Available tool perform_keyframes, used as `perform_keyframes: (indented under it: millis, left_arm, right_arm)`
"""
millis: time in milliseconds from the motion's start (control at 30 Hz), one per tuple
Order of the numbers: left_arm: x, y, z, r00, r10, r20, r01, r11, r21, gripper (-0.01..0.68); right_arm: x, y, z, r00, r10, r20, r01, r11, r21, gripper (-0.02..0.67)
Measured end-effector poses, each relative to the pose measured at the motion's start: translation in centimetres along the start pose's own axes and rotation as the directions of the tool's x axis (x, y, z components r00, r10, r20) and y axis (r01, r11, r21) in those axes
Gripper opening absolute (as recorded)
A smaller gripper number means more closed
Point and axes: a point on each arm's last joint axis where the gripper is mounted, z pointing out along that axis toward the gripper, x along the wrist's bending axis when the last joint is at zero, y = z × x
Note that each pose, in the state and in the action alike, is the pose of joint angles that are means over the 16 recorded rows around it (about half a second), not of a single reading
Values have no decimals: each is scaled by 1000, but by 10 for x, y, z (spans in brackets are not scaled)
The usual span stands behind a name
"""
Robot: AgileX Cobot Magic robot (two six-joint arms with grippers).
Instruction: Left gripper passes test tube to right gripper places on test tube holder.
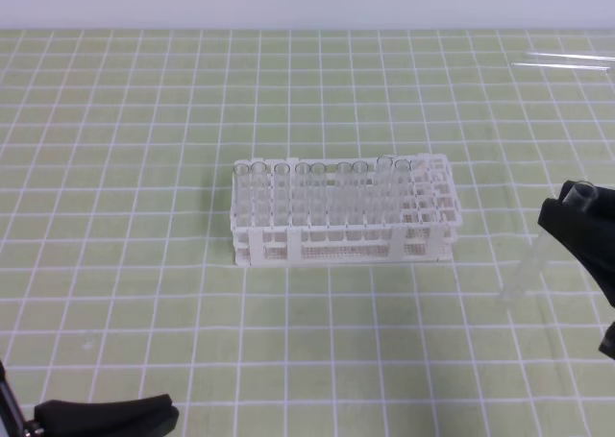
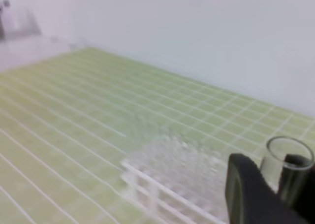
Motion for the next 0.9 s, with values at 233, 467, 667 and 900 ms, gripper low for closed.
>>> perform_keyframes:
  millis: [233,467,667,900]
  left_arm:
    - [0,0,0,1000,3,0,-3,1000,0,0]
    - [0,0,-1,1000,3,0,-3,1000,-1,0]
    - [0,0,-1,1000,4,0,-4,1000,0,0]
    - [0,0,0,1000,8,0,-8,1000,0,0]
  right_arm:
    - [-15,-1,15,998,-56,18,56,998,37,102]
    - [-34,8,40,997,-71,-24,72,996,59,102]
    - [-48,17,66,992,-119,-52,122,990,68,102]
    - [-59,16,92,980,-192,-41,196,974,117,102]
